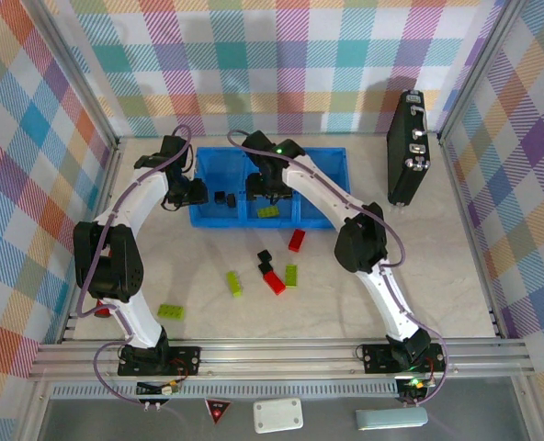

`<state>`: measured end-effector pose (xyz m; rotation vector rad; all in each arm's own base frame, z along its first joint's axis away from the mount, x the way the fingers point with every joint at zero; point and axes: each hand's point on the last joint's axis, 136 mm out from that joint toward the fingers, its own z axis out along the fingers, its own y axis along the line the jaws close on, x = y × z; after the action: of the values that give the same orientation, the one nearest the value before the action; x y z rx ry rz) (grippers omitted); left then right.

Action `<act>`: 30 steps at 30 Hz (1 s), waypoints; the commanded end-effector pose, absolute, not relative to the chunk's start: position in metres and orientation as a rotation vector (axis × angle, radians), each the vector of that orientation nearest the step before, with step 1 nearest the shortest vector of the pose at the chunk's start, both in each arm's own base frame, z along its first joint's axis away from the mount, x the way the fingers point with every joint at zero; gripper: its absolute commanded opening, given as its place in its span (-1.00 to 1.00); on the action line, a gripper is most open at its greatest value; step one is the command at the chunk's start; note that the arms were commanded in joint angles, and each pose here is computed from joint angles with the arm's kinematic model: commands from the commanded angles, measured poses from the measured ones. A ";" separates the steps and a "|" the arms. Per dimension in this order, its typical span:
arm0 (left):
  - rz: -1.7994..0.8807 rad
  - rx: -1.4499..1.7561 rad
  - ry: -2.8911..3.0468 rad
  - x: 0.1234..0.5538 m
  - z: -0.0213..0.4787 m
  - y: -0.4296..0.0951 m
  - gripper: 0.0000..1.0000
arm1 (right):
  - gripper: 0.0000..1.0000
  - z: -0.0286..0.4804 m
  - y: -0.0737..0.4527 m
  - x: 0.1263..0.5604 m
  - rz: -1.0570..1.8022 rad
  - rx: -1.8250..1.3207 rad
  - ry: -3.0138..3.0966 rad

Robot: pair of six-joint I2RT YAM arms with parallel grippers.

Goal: Sort the legos into containers by color
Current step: Place the lego in the container, then pick up the lego from the center of the table.

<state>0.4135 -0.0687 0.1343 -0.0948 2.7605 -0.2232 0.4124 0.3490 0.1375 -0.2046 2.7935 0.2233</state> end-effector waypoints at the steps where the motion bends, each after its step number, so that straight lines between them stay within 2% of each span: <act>1: -0.239 -0.107 2.741 0.411 0.142 -0.066 -0.32 | 0.51 0.164 0.347 0.384 0.252 -0.285 2.820; 16: -0.227 -0.100 2.744 0.410 0.142 -0.064 -0.31 | 0.48 0.159 0.331 0.306 0.157 -0.373 2.909; 22: -0.226 -0.099 2.745 0.410 0.142 -0.064 -0.31 | 0.46 0.143 0.314 0.293 0.073 -0.237 2.920; 30: -0.231 -0.098 2.752 0.410 0.140 -0.065 -0.32 | 0.41 0.128 0.279 0.296 -0.004 0.190 2.805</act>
<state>0.4133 -0.0687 0.1340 -0.0944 2.7617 -0.2229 0.2842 0.2844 0.1150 -0.0290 2.9187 -0.0538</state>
